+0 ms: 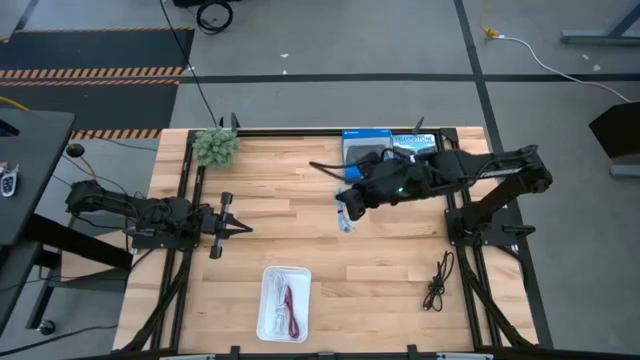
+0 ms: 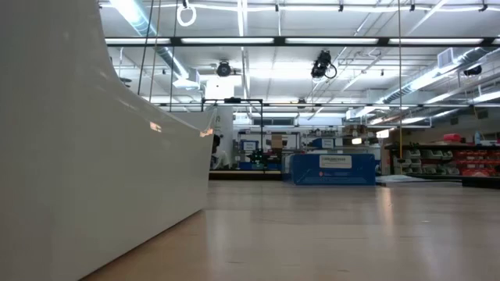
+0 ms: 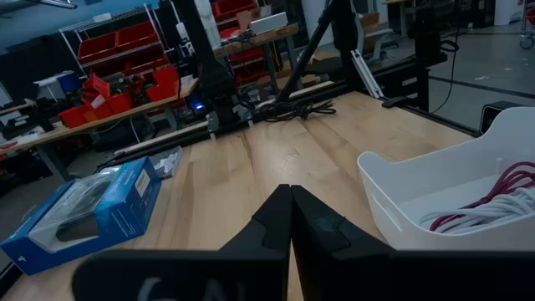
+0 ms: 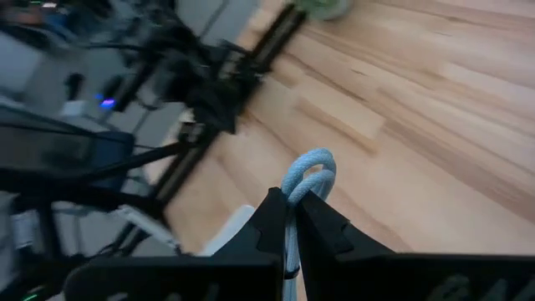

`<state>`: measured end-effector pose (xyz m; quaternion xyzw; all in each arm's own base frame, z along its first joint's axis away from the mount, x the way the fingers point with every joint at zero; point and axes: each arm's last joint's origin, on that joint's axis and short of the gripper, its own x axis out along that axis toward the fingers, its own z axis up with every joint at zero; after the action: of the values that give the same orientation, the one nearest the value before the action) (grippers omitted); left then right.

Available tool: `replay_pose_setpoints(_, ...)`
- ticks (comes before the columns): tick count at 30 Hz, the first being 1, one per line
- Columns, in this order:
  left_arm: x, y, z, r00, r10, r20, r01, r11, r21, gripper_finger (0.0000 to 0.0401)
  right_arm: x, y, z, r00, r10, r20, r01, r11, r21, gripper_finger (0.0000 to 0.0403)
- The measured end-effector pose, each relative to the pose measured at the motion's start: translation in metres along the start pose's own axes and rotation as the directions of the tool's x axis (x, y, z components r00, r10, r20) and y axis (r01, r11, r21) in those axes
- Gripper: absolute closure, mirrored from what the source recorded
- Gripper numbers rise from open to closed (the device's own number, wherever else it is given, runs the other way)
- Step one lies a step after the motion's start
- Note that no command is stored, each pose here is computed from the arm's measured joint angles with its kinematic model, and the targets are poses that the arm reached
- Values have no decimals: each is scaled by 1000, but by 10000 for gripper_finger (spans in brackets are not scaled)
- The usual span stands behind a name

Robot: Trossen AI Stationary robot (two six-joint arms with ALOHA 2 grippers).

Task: Pick and place USB-C Cables
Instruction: Put the blue charger cable into the bin

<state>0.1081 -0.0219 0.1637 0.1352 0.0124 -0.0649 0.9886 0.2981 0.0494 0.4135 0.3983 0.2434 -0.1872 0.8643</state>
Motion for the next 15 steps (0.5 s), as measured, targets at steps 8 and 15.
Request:
replay_pose_setpoints(8,0,0,0,1000,0,0,0,1000,0,390,-11,24,15,970,225,95,-219,973,-72,385)
replay_pose_setpoints(15,0,0,0,1000,0,1,0,1000,0,390,2,38,19,936,298,188,-275,952,-136,385)
